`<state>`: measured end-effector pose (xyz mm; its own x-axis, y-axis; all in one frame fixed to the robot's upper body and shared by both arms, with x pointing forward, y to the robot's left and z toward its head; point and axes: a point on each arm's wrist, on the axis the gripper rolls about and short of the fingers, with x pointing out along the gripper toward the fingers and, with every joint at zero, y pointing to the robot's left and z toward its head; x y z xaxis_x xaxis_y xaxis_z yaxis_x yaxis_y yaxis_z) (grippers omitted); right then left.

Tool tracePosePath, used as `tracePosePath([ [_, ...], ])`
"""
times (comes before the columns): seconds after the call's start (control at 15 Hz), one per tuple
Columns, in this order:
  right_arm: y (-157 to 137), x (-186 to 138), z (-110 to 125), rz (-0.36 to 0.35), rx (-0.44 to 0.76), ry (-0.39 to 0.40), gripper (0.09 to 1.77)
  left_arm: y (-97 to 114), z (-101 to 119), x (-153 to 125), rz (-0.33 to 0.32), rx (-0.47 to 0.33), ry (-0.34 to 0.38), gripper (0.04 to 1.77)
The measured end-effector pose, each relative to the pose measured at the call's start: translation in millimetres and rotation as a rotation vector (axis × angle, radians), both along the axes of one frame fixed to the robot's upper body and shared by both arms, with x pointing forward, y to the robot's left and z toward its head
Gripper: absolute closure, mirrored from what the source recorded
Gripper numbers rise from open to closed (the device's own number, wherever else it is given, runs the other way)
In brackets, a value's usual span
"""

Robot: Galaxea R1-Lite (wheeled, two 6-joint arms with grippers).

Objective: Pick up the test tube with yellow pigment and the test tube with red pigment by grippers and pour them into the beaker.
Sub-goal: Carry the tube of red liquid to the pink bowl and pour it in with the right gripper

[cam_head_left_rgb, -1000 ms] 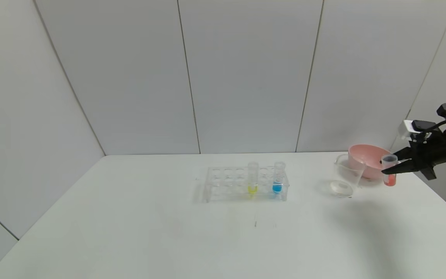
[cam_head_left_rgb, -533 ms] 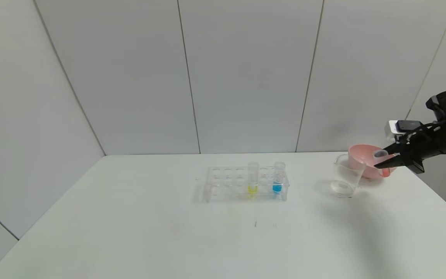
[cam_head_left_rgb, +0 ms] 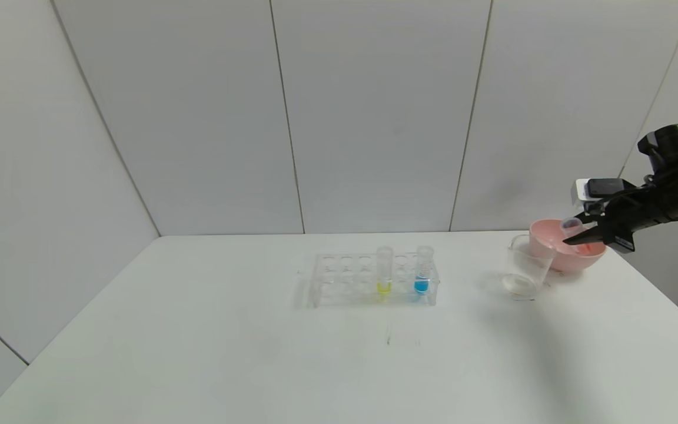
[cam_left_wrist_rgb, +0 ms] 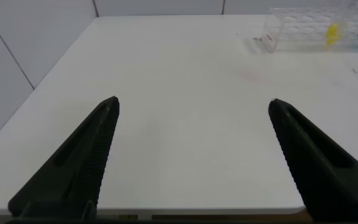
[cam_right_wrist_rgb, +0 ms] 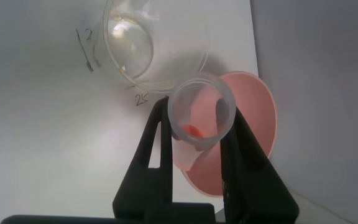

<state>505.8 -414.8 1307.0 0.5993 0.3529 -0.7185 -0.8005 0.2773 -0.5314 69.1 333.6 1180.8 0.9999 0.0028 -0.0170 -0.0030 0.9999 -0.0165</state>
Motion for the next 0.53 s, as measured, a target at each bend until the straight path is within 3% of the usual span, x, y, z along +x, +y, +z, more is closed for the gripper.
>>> tracePosePath([
  [0.53,13,7,2,-0.006,-0.07,-0.036,1.35,0,0,0,0.0,0.0,0.0,0.09],
])
